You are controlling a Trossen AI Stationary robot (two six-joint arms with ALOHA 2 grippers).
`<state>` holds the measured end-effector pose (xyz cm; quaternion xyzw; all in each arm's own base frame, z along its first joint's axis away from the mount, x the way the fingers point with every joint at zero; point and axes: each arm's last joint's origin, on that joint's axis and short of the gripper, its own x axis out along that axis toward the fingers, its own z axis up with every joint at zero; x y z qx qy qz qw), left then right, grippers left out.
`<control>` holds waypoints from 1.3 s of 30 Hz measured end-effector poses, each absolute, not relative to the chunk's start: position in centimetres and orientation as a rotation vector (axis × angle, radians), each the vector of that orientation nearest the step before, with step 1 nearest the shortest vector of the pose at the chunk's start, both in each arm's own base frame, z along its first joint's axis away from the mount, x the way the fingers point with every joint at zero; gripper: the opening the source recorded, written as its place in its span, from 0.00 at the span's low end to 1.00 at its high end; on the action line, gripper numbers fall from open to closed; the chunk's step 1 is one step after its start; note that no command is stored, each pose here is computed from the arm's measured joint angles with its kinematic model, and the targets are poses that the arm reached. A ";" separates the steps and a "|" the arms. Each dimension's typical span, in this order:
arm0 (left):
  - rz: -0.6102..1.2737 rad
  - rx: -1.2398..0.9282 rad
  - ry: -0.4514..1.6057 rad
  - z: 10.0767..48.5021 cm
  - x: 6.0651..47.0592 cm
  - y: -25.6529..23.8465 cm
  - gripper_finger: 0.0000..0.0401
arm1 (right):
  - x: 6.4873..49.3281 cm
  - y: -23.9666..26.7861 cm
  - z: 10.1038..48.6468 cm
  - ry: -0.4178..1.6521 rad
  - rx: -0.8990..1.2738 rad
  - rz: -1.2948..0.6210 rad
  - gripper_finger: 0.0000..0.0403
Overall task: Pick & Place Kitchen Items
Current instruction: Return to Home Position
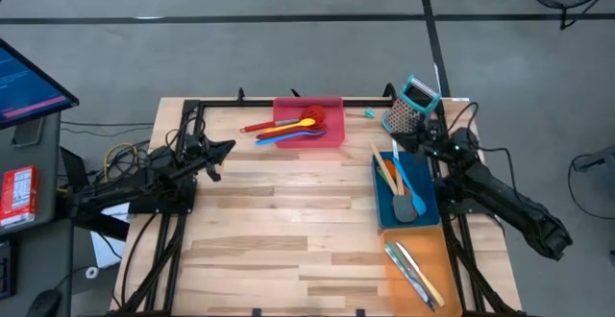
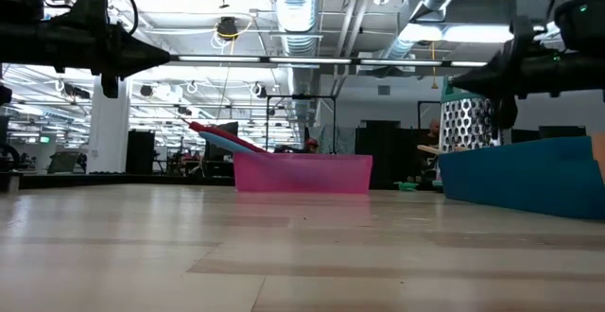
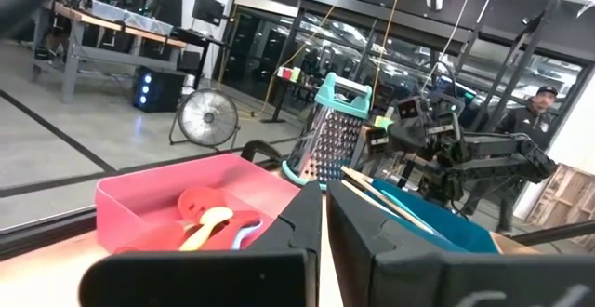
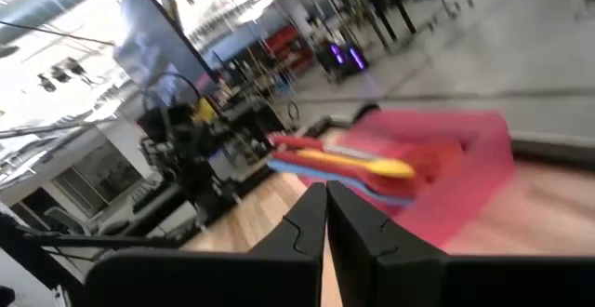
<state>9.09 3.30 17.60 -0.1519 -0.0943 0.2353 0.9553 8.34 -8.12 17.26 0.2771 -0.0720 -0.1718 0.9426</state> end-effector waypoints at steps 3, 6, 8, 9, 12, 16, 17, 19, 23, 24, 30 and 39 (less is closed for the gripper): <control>0.479 -0.308 -0.192 17.6 9.1 3.3 0.01 | 8.3 -8.1 16.7 -0.102 0.605 -0.366 0.02; 0.479 -0.308 -0.192 17.6 9.1 3.3 0.01 | 8.3 -8.1 16.2 -0.065 0.638 -0.378 0.02; 0.478 -0.308 -0.192 17.6 9.1 3.3 0.01 | 8.3 -8.1 16.0 -0.045 0.655 -0.384 0.02; 0.478 -0.308 -0.192 17.6 9.1 3.3 0.01 | 8.3 -8.1 15.9 -0.038 0.662 -0.386 0.02; 0.478 -0.308 -0.192 17.6 9.1 3.3 0.01 | 8.3 -8.1 15.7 -0.020 0.678 -0.392 0.02; 0.478 -0.308 -0.191 17.6 9.1 3.3 0.01 | 8.3 -8.1 15.6 -0.015 0.682 -0.394 0.02; 0.478 -0.308 -0.192 17.6 9.1 3.3 0.01 | 8.3 -8.1 15.6 -0.015 0.682 -0.394 0.02; 0.478 -0.308 -0.191 17.6 9.1 3.3 0.01 | 8.3 -8.1 15.6 -0.015 0.682 -0.394 0.02; 0.477 -0.308 -0.191 17.6 9.1 3.3 0.01 | 8.3 -8.1 15.6 -0.015 0.682 -0.394 0.02; 0.477 -0.308 -0.191 17.6 9.1 3.3 0.01 | 8.3 -8.1 15.6 -0.015 0.682 -0.394 0.02; 0.474 -0.308 -0.191 17.6 9.1 3.3 0.01 | 8.3 -8.1 15.6 -0.015 0.682 -0.394 0.02; 0.475 -0.308 -0.191 17.6 9.1 3.3 0.01 | 8.3 -8.1 15.6 -0.015 0.682 -0.394 0.02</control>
